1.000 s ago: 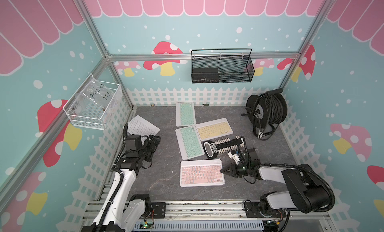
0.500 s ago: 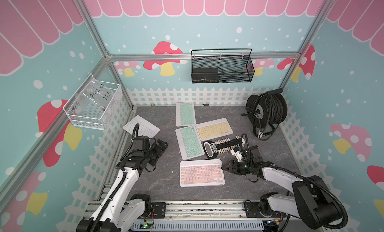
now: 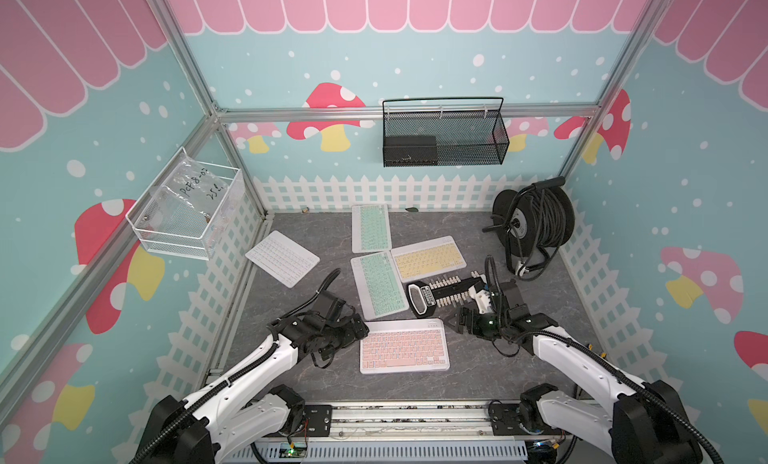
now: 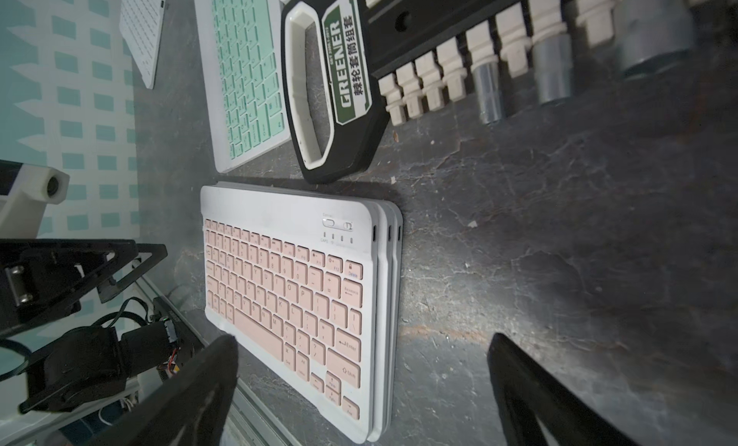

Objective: Stack the numeric keypads
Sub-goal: Place the numeric keypad at the numeric keypad, then adjust the numeric keypads at the center of the board.

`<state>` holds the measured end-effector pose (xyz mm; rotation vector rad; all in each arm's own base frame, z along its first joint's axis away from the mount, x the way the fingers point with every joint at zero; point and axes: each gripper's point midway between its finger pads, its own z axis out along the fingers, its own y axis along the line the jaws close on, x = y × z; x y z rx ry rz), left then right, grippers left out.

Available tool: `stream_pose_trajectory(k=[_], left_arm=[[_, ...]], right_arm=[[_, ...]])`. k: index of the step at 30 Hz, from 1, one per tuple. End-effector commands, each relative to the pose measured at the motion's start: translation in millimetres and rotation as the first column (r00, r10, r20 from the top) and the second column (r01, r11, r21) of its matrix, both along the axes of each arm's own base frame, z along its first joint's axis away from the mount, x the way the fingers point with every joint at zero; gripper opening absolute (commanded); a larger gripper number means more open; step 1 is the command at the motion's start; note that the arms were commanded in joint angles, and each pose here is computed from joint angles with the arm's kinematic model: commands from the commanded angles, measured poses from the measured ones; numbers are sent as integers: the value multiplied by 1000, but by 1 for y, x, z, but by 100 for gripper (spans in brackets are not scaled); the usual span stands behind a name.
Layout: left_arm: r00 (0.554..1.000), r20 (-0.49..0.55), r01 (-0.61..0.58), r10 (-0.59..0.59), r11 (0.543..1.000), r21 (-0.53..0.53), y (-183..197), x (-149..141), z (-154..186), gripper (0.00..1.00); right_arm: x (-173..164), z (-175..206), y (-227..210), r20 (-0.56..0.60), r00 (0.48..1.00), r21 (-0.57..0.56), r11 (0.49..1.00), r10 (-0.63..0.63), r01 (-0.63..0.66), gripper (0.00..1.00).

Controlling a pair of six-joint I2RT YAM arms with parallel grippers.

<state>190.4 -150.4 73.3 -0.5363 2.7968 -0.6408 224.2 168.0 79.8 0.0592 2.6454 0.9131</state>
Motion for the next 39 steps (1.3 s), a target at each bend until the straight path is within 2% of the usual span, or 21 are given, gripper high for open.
stream_pose_trajectory(k=[1, 5, 16, 25, 39], left_arm=[[999, -14, 37, -37, 998, 49, -6, -5, -10, 100], [997, -27, 77, -76, 995, 57, -23, -2, -18, 100], [992, -35, 121, -118, 990, 77, -52, 5, -24, 100], [989, -50, 144, -140, 986, 82, -61, 9, -27, 100], [991, -69, 121, -116, 989, 87, -62, 7, -27, 100]], right_arm=[[-10, -18, -8, -74, 993, -55, 994, -95, 91, 99], [-9, -17, -4, -69, 990, -22, 992, -127, 125, 100], [-16, -24, -9, -81, 986, -30, 989, -145, 143, 100], [-21, -23, -17, -68, 988, -76, 988, -137, 132, 100], [-24, -23, -19, -64, 987, -75, 987, -147, 142, 100]])
